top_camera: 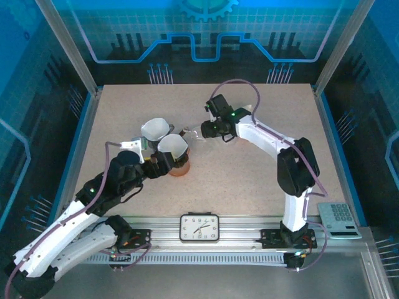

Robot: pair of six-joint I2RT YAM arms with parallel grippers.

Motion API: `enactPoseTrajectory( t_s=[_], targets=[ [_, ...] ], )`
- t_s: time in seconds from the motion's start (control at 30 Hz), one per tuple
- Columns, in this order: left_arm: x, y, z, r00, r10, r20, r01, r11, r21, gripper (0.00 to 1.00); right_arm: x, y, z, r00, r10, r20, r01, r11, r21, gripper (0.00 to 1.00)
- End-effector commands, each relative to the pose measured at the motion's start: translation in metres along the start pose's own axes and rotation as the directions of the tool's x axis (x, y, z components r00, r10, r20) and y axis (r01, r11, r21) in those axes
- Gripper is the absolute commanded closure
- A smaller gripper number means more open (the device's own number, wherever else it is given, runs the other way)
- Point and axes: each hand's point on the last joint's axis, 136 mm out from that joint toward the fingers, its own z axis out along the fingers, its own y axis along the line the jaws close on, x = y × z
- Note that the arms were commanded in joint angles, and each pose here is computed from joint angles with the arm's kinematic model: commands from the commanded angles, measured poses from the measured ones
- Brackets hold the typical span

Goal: Place the coffee filter in the dripper

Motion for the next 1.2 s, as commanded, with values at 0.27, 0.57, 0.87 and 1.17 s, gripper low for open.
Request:
enactPoseTrajectory(
  t_s=[0.27, 0.57, 0.87, 1.17],
  targets=[
    [0.000, 0.012, -0.003, 1.000, -0.021, 0.018, 0.022, 0.999, -0.039, 0.01, 0.003, 0.000, 0.023, 0.998, -0.021, -0.060, 0.021, 1.000, -0.005, 0.62],
    [0.001, 0.012, -0.004, 1.000, -0.019, 0.019, 0.020, 0.999, -0.037, 0.01, 0.009, -0.001, 0.024, 0.997, -0.028, -0.073, 0.028, 1.000, 0.000, 0.83],
    [0.000, 0.013, -0.005, 0.999, -0.023, 0.025, 0.024, 0.999, -0.041, 0.01, 0.019, -0.013, 0.003, 0.999, -0.022, -0.047, 0.024, 0.999, 0.042, 0.94],
    [-0.001, 0.013, -0.004, 0.999, -0.026, 0.032, 0.027, 0.999, -0.037, 0.01, 0.056, -0.035, -0.040, 1.000, 0.002, -0.024, 0.000, 0.995, 0.100, 0.98]
  ],
)
